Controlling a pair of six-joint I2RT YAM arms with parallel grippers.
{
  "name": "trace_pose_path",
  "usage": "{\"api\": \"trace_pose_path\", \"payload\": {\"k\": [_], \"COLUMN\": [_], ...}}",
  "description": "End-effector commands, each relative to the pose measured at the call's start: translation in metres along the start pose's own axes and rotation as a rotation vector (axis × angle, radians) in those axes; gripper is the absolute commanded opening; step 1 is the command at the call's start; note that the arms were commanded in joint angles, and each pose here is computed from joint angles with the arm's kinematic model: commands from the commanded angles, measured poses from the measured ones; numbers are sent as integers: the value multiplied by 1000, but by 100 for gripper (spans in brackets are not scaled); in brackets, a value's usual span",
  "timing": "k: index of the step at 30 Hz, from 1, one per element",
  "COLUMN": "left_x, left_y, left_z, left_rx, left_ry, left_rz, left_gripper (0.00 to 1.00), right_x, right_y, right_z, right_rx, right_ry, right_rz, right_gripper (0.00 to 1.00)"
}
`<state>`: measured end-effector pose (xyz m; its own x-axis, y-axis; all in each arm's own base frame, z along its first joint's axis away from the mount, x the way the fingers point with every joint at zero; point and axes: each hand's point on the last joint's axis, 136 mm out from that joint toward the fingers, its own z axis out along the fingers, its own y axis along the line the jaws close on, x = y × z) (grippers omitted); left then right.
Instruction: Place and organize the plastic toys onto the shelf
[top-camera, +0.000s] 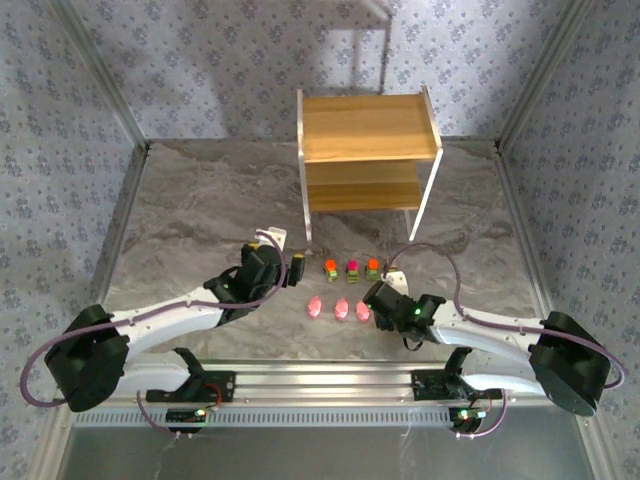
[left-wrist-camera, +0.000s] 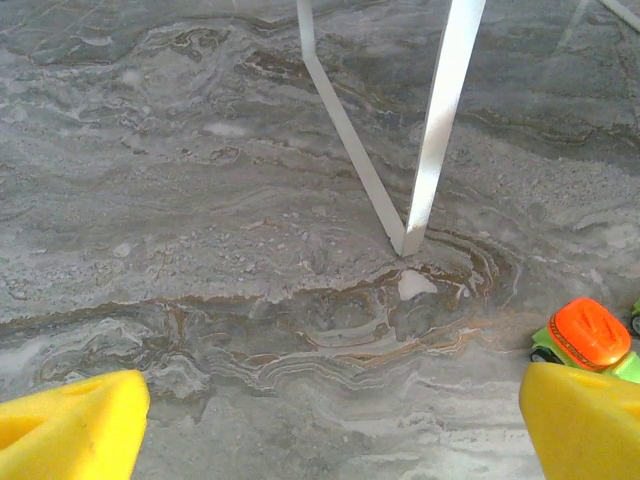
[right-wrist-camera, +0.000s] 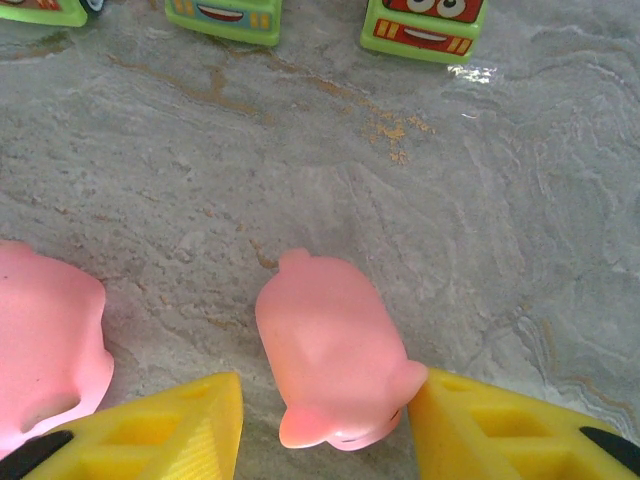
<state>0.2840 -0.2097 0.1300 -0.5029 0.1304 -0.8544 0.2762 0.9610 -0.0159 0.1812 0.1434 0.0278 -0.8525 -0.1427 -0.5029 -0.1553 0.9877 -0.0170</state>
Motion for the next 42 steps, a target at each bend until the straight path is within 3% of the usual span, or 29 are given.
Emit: {"api": "trace_pose_path", "payload": {"k": [1,42], "left_x": [-9,-9], "left_y": [-1,1], "left_z": [1,3], "left_rx": [-1,1], "left_ry": [-6,-3], "left_rz": [-27,-38], "left_gripper": [95,95], "right_x": [-7,-8], "right_y": [3,-5], "right_z": [-3,6], "right_rx": [-5,32], "right_ry": [-11,-37], "right_rz": [2,52], "right_gripper": [48,43]}}
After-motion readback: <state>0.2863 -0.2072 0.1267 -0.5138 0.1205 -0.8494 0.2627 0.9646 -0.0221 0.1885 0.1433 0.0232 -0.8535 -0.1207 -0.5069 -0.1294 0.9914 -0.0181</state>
